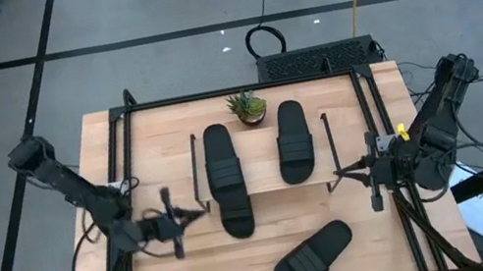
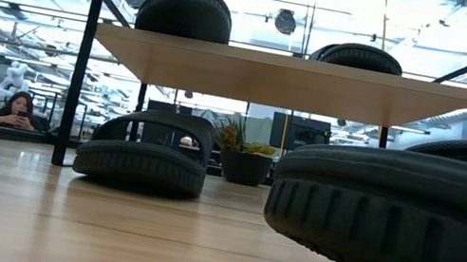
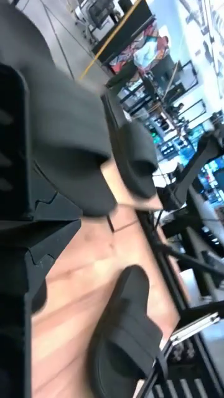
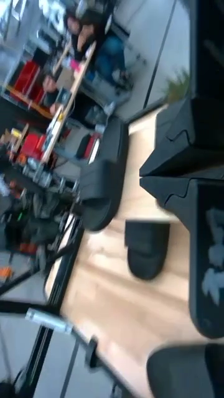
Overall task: Pick and place slides into the shelf
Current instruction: Put the black slide under the shelf
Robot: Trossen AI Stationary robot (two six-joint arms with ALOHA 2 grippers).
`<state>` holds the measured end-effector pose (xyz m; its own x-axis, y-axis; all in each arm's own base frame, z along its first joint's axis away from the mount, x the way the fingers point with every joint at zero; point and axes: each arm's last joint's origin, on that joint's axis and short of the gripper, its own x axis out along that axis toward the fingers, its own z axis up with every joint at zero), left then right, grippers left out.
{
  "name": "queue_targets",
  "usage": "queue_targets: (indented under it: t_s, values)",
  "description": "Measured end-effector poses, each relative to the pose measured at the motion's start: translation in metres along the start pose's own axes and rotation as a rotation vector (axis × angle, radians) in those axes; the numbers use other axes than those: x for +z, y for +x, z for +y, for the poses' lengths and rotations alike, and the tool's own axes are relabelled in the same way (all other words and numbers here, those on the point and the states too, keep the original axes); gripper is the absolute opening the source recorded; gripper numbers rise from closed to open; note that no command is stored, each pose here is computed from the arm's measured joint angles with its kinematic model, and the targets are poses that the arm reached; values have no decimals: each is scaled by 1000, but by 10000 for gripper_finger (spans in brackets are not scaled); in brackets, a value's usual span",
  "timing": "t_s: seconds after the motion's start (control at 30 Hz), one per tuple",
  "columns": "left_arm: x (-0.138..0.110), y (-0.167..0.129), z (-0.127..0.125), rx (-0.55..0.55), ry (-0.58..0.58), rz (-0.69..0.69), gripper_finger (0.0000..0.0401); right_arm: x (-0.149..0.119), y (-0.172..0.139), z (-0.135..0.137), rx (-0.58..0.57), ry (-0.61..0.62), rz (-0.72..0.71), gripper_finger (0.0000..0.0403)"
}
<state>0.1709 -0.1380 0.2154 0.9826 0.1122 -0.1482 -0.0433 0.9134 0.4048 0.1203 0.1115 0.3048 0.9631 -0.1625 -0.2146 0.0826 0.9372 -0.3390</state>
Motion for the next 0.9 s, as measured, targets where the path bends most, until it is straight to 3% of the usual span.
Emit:
queue_targets:
  t_s: [0.23, 0.43, 0.6, 0.7, 0.9]
  values:
    - [25, 50, -54, -48, 95, 135, 3, -12, 6, 8, -22, 44, -26, 0]
    - [39, 85, -77, -82, 96, 242, 3, -10, 7, 10, -22, 35, -69, 0]
    - [44, 114, -101, -232, 203, 233, 23, -10, 7, 11, -20, 16, -72, 0]
    - [45, 134, -115, -243, 255, 237, 35, -13, 8, 12, -21, 16, -71, 0]
    - [45, 175, -131, -253, 233, 255, 78, -23, 10, 16, -20, 27, -77, 0]
